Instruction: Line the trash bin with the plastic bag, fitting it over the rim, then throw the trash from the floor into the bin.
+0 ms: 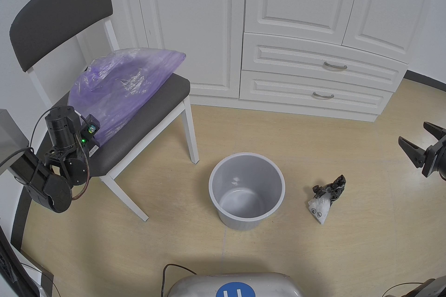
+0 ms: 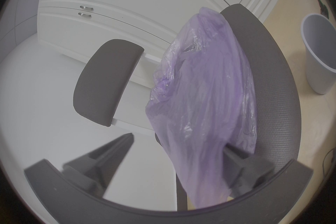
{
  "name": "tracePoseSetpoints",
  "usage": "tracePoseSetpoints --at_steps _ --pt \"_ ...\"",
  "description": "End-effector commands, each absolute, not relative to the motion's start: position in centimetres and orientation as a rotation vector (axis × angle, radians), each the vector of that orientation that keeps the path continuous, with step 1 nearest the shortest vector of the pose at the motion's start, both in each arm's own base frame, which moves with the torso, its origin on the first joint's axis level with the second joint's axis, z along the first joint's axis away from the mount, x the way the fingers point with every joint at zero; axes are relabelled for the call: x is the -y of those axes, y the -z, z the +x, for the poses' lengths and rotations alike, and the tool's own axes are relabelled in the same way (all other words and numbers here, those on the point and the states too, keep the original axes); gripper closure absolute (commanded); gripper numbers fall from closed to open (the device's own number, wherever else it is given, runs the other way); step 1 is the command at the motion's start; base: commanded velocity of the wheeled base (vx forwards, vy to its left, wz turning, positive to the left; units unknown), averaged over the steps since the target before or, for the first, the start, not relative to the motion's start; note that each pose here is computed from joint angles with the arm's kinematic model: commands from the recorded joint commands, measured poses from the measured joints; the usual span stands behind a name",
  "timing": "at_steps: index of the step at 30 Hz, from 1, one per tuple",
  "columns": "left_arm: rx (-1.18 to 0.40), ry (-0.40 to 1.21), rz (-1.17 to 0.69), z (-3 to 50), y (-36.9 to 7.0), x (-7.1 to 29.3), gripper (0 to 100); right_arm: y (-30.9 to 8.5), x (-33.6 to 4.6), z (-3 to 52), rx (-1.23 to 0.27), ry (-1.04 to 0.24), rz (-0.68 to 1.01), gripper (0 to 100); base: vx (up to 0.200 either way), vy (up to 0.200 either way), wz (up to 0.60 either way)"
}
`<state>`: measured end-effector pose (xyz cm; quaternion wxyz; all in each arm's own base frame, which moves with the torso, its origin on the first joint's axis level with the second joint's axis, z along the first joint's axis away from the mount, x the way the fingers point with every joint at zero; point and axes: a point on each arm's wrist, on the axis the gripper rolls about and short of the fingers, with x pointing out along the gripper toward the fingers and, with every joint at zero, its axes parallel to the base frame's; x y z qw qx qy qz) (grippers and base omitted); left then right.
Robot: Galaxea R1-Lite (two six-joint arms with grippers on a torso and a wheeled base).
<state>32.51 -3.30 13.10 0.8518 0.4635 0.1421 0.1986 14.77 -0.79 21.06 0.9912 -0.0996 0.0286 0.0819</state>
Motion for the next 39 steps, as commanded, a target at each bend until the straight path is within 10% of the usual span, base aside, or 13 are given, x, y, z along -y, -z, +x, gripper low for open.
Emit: tracePoseSetpoints --at_steps 1,39 --pt "-0.297 -0.420 0.974 32.5 -13.2 3.4 100 -21.1 0.8 14.8 -0.056 -0.165 -0.200 0 0.000 0.000 0.00" --pt "0.090 -0.258 0.537 29.7 -16.1 10.1 100 -22.7 -5.1 16.2 0.107 -0.260 -0.251 0 0.000 0.000 0.00"
